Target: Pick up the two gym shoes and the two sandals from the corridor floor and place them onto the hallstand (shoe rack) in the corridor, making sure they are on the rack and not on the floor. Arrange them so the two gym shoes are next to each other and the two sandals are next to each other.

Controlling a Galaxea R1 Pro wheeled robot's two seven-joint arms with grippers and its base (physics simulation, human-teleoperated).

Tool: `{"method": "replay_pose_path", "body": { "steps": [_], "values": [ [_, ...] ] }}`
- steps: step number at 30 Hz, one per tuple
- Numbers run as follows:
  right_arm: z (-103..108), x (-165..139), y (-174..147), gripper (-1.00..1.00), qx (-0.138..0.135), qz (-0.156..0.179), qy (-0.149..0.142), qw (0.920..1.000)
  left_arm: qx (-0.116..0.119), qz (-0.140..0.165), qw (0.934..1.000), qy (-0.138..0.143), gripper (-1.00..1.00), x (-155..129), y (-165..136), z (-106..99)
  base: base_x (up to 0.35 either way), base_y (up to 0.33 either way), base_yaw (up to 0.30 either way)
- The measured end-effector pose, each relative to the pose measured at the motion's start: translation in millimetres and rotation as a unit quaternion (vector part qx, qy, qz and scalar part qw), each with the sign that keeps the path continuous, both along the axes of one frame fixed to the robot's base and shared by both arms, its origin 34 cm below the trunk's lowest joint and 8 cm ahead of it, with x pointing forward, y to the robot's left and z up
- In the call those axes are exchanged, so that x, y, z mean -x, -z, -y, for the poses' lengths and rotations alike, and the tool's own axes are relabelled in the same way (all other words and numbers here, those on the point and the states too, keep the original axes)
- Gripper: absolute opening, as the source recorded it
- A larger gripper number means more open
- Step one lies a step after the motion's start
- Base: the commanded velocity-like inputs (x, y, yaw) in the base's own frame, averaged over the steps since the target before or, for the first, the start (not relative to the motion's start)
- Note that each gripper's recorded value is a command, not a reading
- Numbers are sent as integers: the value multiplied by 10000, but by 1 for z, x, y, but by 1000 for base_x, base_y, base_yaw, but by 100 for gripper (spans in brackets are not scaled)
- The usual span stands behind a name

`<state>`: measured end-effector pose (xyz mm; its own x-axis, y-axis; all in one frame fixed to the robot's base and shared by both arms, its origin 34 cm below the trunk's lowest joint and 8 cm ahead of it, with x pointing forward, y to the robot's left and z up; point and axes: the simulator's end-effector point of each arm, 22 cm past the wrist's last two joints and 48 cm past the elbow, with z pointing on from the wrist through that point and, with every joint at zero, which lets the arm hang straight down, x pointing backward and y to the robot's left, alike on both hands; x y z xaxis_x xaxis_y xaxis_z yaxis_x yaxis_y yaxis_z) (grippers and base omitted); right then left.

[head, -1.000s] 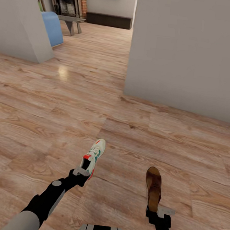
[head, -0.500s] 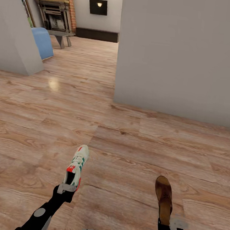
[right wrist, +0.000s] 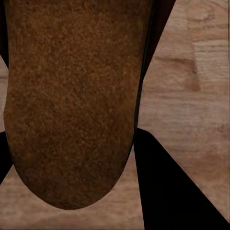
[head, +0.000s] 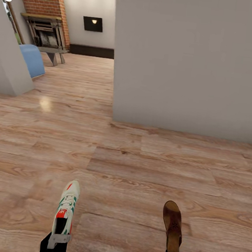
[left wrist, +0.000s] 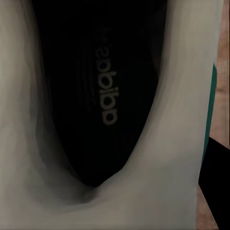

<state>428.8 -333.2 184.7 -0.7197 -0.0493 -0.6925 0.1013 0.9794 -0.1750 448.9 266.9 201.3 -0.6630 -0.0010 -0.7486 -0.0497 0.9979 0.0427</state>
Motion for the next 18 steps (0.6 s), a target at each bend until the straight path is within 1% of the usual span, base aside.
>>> {"method": "replay_pose_path", "body": {
  "steps": [5,10,18],
  "values": [
    [-11,-8,-8,-100,-73,127,-5,9999,-18,133,9999,-13,-100,-7,-10,-2,0,0,-237],
    [-12,-16,-18,-100,-84,254,-3,9996,-26,260,9997,-31,-100,-14,-20,-4,0,0,-239],
    [-13,-23,-39,-100,-88,295,-4,9995,-28,295,9996,-21,-100,-21,-41,-4,0,0,-239]
  ]
}}
